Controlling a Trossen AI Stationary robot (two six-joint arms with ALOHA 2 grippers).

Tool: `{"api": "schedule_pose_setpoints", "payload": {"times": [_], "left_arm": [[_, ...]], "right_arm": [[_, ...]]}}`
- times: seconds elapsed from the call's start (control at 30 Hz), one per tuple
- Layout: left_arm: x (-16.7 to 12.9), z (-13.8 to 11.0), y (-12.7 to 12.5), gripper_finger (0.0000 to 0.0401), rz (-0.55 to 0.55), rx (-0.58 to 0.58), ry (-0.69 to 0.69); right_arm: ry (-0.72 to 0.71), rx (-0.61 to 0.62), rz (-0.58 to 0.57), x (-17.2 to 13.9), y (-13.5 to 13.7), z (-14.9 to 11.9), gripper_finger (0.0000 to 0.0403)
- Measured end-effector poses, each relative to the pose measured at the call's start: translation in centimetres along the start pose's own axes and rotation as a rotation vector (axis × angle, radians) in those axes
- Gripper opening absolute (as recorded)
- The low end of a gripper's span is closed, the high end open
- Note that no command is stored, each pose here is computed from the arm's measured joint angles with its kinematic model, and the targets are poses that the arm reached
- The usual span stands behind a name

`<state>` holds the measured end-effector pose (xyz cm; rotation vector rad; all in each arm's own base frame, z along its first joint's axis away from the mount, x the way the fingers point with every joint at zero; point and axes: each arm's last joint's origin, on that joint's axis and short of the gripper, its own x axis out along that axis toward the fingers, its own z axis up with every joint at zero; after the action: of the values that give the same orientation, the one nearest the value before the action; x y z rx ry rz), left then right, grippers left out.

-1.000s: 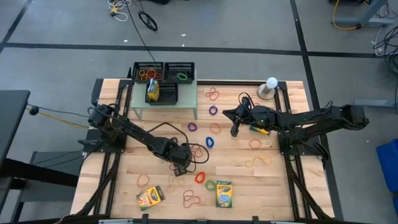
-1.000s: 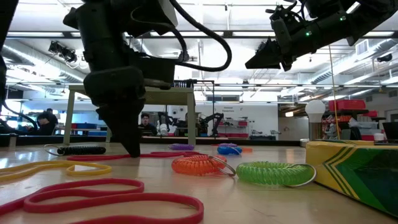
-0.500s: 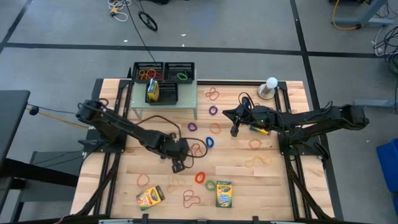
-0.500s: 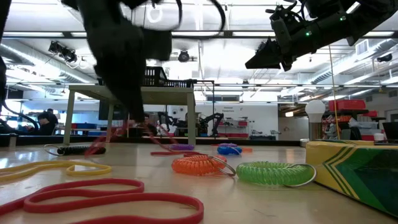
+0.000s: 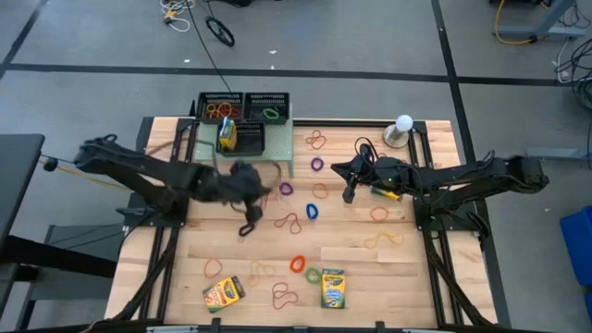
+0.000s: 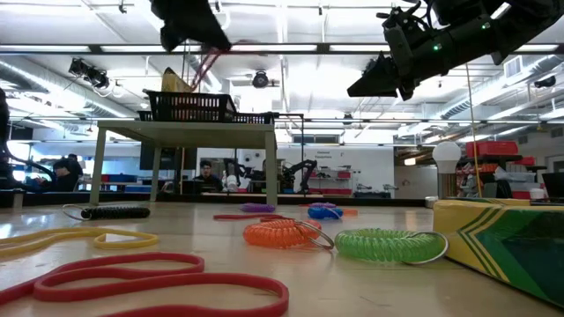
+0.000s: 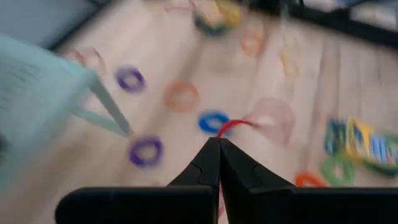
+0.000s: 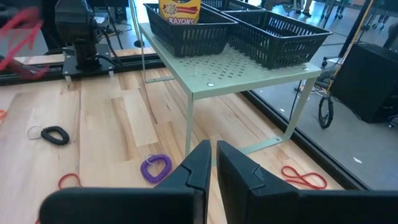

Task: Pick & Place Office Desk Supplies
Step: Put the red rubber band into the top left black bin on the shelf

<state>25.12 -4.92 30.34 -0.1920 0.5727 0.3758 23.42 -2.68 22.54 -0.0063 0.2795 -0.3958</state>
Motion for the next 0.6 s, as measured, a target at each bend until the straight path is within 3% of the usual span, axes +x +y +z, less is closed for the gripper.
{"api": "schedule_pose_setpoints", "payload": {"times": [0.17,0.3,0.47,0.6], "left_arm": [[-2.2,3.0,3.9,0.0004,0.067,-0.034,-0.141],[-4.2,6.5,6.8,0.0004,0.164,0.015,-0.253],[-6.4,10.4,10.9,0.0004,0.355,0.082,-0.338],[-7.3,11.4,15.1,0.0004,0.541,0.112,-0.309]], "right_arm": [[0.000,0.000,0.000,0.0,0.0,0.0,0.0036],[-0.001,0.000,0.000,0.0,0.0,0.0,0.0036],[0.000,0.000,0.000,0.0,0.0,0.0,0.0036],[0.000,0.000,0.000,0.0,0.0,0.0,0.0036]]}}
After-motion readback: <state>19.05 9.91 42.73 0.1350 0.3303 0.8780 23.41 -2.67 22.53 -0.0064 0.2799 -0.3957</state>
